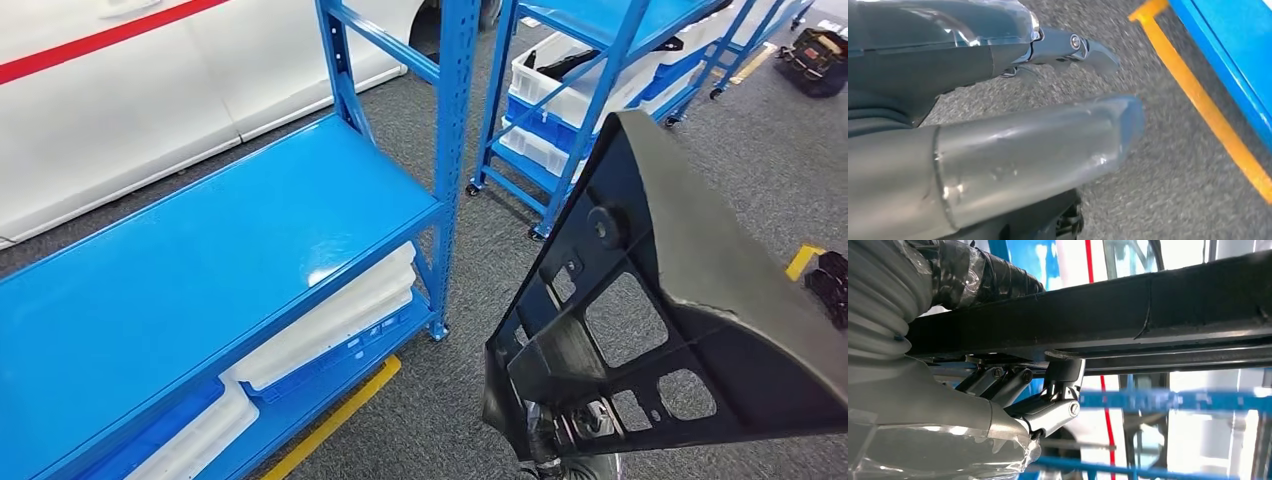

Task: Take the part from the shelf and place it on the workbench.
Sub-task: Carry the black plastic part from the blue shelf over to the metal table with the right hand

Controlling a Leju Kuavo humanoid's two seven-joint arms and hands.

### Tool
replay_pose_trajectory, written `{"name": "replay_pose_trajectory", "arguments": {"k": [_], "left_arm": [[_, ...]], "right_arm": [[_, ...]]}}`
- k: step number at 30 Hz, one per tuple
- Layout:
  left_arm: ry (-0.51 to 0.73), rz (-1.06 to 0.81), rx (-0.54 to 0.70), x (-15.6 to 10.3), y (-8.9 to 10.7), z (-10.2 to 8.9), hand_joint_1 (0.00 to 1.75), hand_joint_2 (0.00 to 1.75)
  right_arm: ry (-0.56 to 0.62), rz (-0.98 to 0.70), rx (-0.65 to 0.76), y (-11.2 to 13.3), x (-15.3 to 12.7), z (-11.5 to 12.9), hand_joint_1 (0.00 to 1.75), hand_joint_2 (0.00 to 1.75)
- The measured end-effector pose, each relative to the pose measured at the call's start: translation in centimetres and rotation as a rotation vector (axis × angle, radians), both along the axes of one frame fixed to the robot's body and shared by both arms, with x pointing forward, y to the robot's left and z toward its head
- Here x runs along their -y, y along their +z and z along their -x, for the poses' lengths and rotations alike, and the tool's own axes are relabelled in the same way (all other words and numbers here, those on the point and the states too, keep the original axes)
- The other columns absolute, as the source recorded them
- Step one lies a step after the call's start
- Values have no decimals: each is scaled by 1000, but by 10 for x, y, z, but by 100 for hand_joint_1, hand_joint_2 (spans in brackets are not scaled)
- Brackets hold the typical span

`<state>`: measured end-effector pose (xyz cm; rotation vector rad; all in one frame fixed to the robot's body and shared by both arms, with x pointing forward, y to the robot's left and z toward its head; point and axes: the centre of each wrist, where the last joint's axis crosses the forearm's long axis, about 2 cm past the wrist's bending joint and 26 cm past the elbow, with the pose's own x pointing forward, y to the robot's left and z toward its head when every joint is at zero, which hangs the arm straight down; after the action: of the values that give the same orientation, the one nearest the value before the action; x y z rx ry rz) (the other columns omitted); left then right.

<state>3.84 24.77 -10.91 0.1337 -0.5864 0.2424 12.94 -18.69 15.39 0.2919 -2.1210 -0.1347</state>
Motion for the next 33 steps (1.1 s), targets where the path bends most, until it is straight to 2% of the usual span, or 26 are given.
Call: {"name": "replay_pose_trajectory", "arguments": {"k": [8, 12, 22, 33], "left_arm": [[23, 4, 1, -2, 0, 0, 0, 0], [41, 8, -16, -1, 0, 5, 0, 0], [62, 11, -39, 0, 0, 7, 0, 0], [84, 0, -84, -2, 0, 11, 0, 0]], "right_arm": [[-171, 71, -4, 10, 19, 2, 175, 175], [-312, 177, -34, 11, 30, 9, 175, 175], [-719, 519, -133, 7, 100, 31, 175, 175], [-1000, 774, -290, 4, 142, 52, 175, 175]]}}
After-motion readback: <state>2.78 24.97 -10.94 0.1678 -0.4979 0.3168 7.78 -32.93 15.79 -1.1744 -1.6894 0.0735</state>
